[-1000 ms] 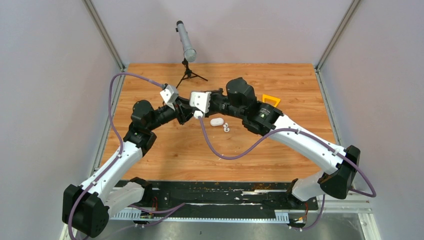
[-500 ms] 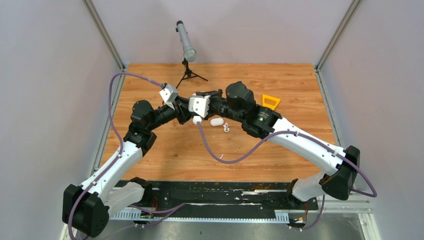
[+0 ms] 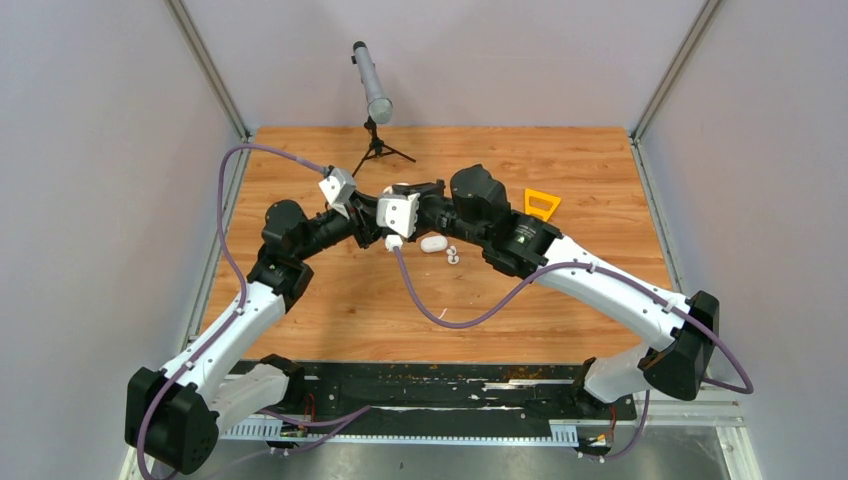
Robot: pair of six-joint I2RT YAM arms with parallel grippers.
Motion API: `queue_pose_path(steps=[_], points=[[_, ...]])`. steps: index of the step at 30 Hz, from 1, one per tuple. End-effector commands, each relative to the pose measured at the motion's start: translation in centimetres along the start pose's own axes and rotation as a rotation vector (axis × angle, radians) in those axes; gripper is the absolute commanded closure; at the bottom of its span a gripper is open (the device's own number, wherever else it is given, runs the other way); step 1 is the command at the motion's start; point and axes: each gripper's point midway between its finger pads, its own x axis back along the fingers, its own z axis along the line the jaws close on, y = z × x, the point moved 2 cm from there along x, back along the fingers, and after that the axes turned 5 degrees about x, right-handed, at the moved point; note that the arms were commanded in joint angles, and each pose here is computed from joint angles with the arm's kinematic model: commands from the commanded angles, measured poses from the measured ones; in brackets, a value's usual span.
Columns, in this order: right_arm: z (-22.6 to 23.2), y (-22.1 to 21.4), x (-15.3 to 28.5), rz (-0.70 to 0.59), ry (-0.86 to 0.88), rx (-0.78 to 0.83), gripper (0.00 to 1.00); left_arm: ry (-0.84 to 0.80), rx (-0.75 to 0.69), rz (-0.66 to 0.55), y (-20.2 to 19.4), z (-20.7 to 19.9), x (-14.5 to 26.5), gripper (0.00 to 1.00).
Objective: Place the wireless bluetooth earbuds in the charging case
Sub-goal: Adjust the earbud with the charging case.
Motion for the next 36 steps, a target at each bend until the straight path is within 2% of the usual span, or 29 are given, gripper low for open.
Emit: queue_pose_path(steps=[1,7,11,18,25,27,33,36], points=[[-1.0,1.1,0.7,-0.034,-0.043,0.029,0.97,-0.013,-0.040,-0.069,2.6,-0.4,-0.3,1.00],[-0.7,0.8,0.7,-0.026,-0.038,0.036,0.97,-0.003,-0.036,-0.073,2.7,-0.1,-0.3,1.00],[0.1,0.9,0.9,-0.039,0.002,0.043,0.84,0.002,-0.036,-0.076,2.7,0.0,-0.3,1.00],[0.3,0.8,1.0,-0.029,0.015,0.035,0.75,0.011,-0.033,-0.073,2.4,0.3,-0.3,1.00],[0.3,0.9,1.1,-0.031,0.023,0.028,0.70,0.011,-0.034,-0.073,2.4,0.3,-0.2,1.00],[-0.1,1.1,1.3,-0.029,0.013,0.019,0.65,0.011,-0.036,-0.072,2.3,0.3,-0.2,1.00],[-1.4,1.4,4.8,-0.010,0.038,-0.080,0.51,0.017,-0.040,-0.061,2.0,0.5,-0.1,1.00],[-2.0,0.3,7.1,0.027,0.019,-0.192,0.44,0.016,-0.044,-0.058,1.8,0.5,-0.1,1.00]])
